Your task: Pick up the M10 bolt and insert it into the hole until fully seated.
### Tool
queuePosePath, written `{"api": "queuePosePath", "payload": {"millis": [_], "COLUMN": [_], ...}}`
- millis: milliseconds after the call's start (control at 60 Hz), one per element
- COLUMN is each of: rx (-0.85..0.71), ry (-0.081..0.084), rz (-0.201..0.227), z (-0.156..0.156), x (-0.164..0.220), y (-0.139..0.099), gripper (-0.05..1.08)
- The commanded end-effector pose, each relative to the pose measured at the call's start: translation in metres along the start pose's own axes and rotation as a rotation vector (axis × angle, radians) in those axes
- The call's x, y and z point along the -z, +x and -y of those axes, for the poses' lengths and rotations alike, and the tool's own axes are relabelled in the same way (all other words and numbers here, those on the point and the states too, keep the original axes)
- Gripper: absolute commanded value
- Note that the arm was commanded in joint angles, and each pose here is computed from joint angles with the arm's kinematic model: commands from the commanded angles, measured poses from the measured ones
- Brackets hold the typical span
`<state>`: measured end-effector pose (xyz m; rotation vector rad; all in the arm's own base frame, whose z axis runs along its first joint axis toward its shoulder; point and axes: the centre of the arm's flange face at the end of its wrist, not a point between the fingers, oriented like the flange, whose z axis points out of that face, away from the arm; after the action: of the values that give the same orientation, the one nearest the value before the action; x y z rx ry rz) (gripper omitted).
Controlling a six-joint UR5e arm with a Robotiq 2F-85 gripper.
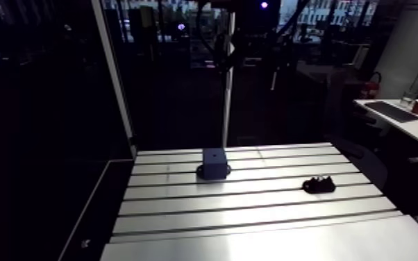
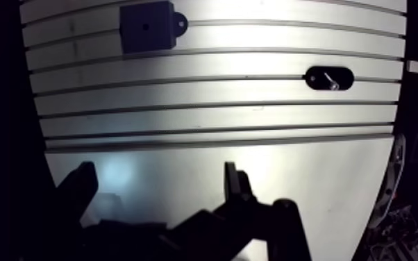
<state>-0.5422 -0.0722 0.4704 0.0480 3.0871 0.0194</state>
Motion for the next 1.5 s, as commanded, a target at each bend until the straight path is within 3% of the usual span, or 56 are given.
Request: {"api": "queuePosePath", "payload": {"millis": [17, 933, 1133, 1250, 1367, 1417, 1500], "rx": [0.04, 0.059, 0.078, 0.137, 0.177, 0.164, 0.153], "ry": [-0.003, -0.01, -0.049, -0.051, -0.057, -0.063, -0.064], "rz": [-0.071, -0.055, -0.049, -0.051, -0.083, -0.106, -0.108], "z": [0.02, 0.023, 0.019, 0.015, 0.001, -0.013, -0.032], "x": [0.039, 0.03, 0.026, 0.023, 0.014, 0.012, 0.007], "y": [0.022, 0.025, 0.024, 0.023, 0.027, 0.028, 0.03], "gripper": [0.01, 0.01, 0.04, 0.08, 0.08, 0.07, 0.06]}}
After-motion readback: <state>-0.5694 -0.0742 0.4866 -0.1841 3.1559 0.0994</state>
